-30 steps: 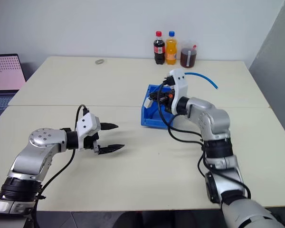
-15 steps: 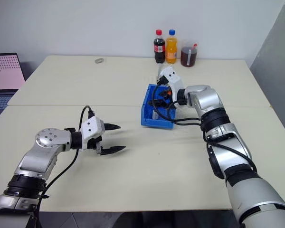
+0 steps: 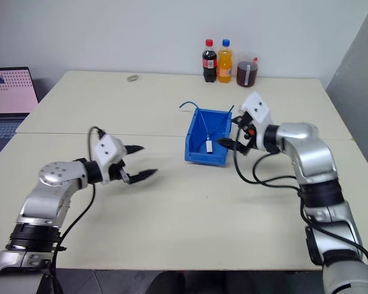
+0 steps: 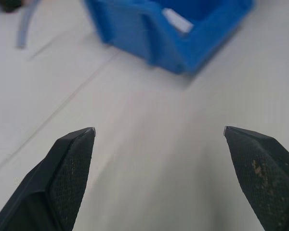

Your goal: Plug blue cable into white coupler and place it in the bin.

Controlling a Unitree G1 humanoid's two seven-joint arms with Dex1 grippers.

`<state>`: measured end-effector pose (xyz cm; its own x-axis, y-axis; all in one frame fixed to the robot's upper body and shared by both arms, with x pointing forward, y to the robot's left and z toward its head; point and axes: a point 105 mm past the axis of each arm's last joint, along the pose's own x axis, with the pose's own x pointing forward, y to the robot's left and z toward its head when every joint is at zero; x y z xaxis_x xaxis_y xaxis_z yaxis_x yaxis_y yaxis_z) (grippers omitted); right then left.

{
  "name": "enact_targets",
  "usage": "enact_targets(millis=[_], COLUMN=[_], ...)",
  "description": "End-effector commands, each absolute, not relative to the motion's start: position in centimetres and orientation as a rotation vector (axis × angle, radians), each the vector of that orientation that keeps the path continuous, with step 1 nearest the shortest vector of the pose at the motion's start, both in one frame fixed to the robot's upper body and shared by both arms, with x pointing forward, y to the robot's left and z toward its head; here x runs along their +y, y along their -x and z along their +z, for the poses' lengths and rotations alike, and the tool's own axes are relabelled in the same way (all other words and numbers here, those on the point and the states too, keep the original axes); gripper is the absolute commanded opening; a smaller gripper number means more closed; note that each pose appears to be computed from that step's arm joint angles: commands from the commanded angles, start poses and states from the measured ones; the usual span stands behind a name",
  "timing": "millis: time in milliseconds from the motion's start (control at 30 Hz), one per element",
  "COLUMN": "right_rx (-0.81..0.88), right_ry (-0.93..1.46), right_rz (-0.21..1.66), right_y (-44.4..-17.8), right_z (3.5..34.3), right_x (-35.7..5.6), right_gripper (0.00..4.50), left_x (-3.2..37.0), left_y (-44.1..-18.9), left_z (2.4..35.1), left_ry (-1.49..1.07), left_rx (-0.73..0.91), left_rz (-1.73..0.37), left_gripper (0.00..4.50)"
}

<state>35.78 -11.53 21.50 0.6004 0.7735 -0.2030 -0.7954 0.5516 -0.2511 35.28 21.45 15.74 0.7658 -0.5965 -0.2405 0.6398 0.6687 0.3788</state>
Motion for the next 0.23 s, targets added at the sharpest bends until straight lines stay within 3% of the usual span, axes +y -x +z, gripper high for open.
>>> enact_targets(millis=[33, 133, 233], right_rx=[-0.072, -0.012, 0.045], right_ry=[0.234, 0.193, 0.219], right_rz=[0.869, 0.828, 0.82], right_y=[-32.0, -29.6, -29.0], right_z=[22.7, 20.2, 19.0], right_x=[-13.4, -15.2, -15.9], right_gripper=[4.46, 4.46, 4.46], left_x=[24.2, 24.7, 24.2], left_y=[-35.5, -34.6, -34.0], left_z=[18.3, 18.6, 18.6], left_ry=[-0.395, -0.328, -0.305], left_rx=[0.03, 0.048, 0.068], left_rz=[-0.504, -0.486, -0.516], left_gripper=[4.5, 4.5, 4.5])
